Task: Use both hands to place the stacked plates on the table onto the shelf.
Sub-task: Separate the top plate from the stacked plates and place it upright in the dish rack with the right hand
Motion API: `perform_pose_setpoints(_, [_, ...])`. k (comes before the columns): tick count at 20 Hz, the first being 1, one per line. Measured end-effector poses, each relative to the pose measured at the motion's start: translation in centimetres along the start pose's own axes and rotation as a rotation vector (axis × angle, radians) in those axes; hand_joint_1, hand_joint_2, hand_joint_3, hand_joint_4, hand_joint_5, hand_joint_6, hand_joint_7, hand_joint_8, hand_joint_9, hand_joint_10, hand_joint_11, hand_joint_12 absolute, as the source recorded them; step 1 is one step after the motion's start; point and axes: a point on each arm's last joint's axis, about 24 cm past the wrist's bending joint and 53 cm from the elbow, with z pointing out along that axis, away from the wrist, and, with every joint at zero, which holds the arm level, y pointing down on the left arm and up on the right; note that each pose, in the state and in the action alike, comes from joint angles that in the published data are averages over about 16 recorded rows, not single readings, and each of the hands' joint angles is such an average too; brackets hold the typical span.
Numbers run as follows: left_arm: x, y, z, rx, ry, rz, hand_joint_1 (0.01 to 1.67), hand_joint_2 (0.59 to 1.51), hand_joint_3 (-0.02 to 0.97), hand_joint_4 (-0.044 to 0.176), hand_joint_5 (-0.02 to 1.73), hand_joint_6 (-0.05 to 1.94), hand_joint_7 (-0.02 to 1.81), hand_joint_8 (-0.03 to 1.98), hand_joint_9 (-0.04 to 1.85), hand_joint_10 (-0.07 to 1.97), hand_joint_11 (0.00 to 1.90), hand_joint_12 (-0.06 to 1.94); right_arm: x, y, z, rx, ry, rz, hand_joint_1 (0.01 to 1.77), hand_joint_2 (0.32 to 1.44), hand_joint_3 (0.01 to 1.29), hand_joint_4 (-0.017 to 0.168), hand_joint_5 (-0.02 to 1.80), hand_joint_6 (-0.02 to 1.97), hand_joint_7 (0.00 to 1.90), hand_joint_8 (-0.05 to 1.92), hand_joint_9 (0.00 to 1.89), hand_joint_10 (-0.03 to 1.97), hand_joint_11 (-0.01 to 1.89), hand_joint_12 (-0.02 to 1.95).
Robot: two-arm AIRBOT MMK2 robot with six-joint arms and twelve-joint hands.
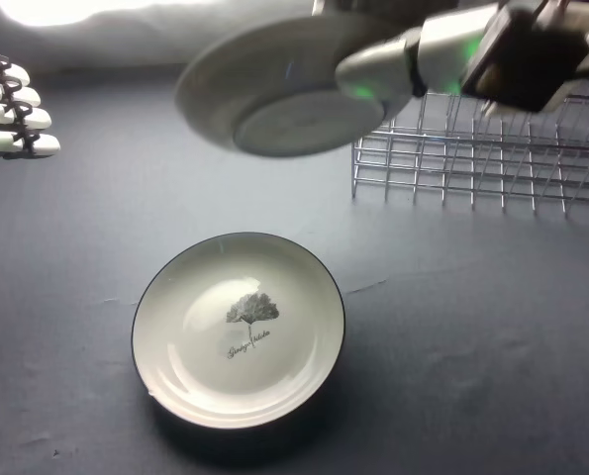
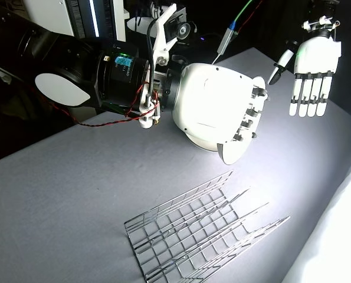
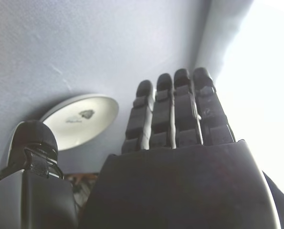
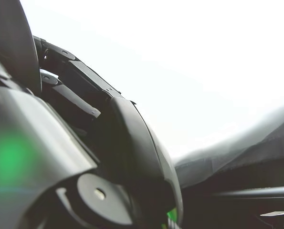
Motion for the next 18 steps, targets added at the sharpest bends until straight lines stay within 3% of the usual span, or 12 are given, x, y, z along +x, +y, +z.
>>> perform_pose_setpoints(10, [0.2, -0.5, 0.2, 0.023, 0.005, -0.022, 0.02, 1.095, 0.008, 0.001, 0.1, 0.0, 0.11, 0.01, 0.09, 0.01, 0.01, 0.2, -3.5, 1.2, 0.4, -0.024, -0.083, 0.076, 1.28, 1.06, 0.01, 0.01, 0.87, 1.03, 1.01, 0.93, 1.19, 0.04, 0.8, 0.94])
perform_pose_setpoints(18, [0.5, -3.1, 0.7, 0.112, 0.014, -0.088, 0.02, 1.1, 0.014, 0.001, 0.1, 0.0, 0.1, 0.01, 0.09, 0.01, 0.01, 0.18, -6.0, 1.8, 0.0, -0.033, -0.133, 0.078, 1.28, 1.06, 0.01, 0.009, 0.87, 1.03, 0.99, 0.96, 1.19, 0.03, 0.8, 0.95])
